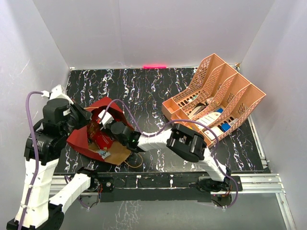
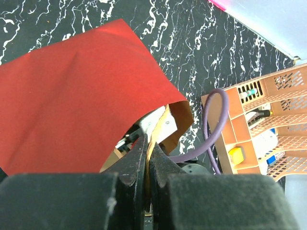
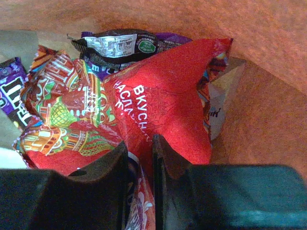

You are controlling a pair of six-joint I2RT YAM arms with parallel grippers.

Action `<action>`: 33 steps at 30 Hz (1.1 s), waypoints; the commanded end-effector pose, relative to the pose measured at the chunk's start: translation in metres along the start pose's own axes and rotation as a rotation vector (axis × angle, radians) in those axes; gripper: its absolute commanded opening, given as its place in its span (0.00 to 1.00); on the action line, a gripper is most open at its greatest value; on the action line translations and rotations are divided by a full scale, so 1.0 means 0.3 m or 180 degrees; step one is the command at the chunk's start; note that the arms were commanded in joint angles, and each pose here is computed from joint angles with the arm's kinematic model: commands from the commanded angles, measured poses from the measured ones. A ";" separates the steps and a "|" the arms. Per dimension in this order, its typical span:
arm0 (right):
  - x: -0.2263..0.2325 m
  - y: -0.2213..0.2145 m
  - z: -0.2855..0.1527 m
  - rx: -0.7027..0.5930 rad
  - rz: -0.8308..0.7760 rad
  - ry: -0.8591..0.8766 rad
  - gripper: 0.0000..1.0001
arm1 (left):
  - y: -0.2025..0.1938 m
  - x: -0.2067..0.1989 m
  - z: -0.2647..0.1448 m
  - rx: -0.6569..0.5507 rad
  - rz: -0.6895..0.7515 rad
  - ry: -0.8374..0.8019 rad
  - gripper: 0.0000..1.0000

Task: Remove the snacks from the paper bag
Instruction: Take out the snack from the paper bag.

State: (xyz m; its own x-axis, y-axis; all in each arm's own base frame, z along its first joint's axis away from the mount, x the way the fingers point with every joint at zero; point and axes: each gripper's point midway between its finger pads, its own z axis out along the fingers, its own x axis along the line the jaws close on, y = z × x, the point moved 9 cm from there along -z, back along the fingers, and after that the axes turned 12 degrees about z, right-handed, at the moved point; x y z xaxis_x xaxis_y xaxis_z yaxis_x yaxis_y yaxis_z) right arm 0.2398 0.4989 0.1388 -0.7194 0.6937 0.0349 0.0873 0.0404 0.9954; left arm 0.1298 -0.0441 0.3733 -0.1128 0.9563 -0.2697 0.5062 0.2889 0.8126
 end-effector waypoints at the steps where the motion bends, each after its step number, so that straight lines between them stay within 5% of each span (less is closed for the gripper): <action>1: 0.009 0.260 -0.069 -0.0412 0.0468 0.0259 0.20 | -0.007 0.019 -0.019 -0.0190 -0.0089 0.0078 0.00; 8: 0.032 0.323 -0.139 -0.0282 0.0901 0.0538 0.08 | -0.012 0.020 -0.006 -0.0251 -0.0137 0.0077 0.00; 26: 0.058 0.426 -0.193 0.0000 0.1021 0.0828 0.07 | -0.030 0.009 0.035 -0.0166 -0.0117 -0.0006 0.00; 33: 0.041 0.340 -0.182 0.0214 0.0882 0.0658 0.09 | -0.031 0.005 0.036 -0.0169 -0.0132 -0.0045 0.00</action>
State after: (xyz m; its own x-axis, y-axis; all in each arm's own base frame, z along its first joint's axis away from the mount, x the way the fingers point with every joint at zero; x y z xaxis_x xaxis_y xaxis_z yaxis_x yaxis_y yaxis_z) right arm 0.1968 0.4664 0.1696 -0.7663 0.5764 0.2838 0.4238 0.1214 0.8976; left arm 0.1326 -0.0439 0.3596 -0.1354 0.9441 -0.3005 0.4626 0.3284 0.8235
